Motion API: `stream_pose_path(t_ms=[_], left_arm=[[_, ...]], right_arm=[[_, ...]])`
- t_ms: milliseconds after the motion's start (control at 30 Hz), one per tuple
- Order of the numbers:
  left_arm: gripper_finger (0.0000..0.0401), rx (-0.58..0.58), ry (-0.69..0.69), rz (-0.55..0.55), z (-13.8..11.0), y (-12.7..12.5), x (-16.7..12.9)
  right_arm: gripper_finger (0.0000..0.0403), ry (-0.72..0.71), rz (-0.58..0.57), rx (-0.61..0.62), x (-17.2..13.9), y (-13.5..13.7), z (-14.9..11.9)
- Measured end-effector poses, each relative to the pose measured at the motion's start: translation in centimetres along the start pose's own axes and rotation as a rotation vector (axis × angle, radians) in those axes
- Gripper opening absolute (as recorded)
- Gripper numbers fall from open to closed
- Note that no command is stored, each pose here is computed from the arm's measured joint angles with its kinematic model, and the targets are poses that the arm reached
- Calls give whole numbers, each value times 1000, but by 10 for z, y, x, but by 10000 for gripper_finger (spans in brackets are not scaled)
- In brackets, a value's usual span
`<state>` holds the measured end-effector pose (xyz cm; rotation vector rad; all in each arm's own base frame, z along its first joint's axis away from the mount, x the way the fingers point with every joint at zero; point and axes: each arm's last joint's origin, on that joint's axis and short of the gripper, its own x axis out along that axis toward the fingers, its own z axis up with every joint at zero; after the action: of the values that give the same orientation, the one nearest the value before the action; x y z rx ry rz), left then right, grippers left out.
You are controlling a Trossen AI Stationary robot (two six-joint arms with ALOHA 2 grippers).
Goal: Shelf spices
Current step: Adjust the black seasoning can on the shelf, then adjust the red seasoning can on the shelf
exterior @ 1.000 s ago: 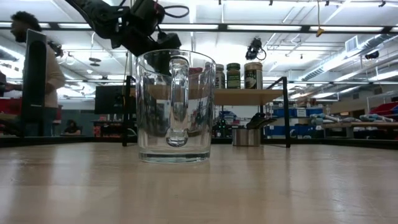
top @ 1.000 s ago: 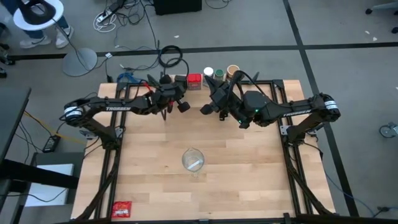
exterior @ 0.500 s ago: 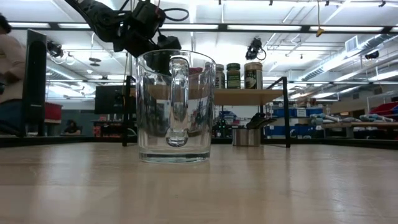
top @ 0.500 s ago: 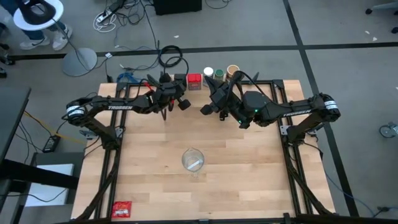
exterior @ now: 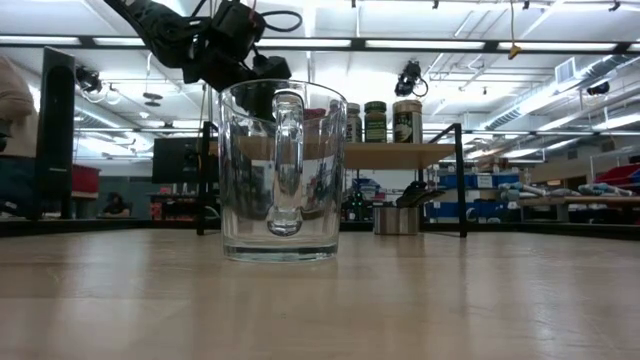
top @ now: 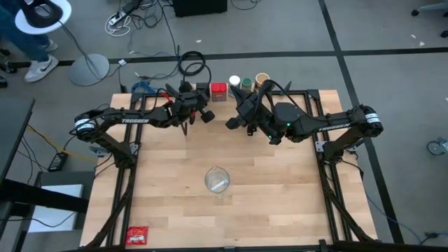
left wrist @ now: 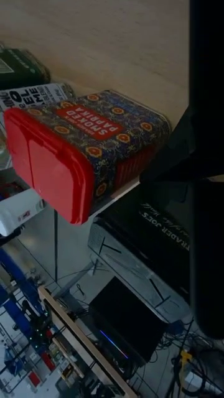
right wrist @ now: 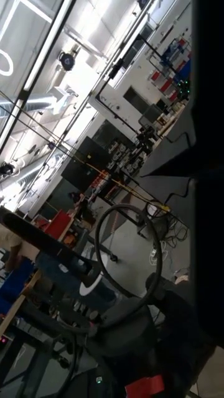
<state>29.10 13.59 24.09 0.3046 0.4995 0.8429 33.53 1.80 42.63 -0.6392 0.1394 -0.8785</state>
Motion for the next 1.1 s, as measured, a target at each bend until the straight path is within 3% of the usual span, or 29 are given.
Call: stream_pose_path(t_ms=[667, 1100], left_arm=[[1, 12, 32, 23, -3, 2, 1], [1, 17, -53, -75, 10, -22, -16]], right_arm=[[0, 0, 0, 1, 0, 0, 0], [0, -1, 4, -1, -1, 1, 1]])
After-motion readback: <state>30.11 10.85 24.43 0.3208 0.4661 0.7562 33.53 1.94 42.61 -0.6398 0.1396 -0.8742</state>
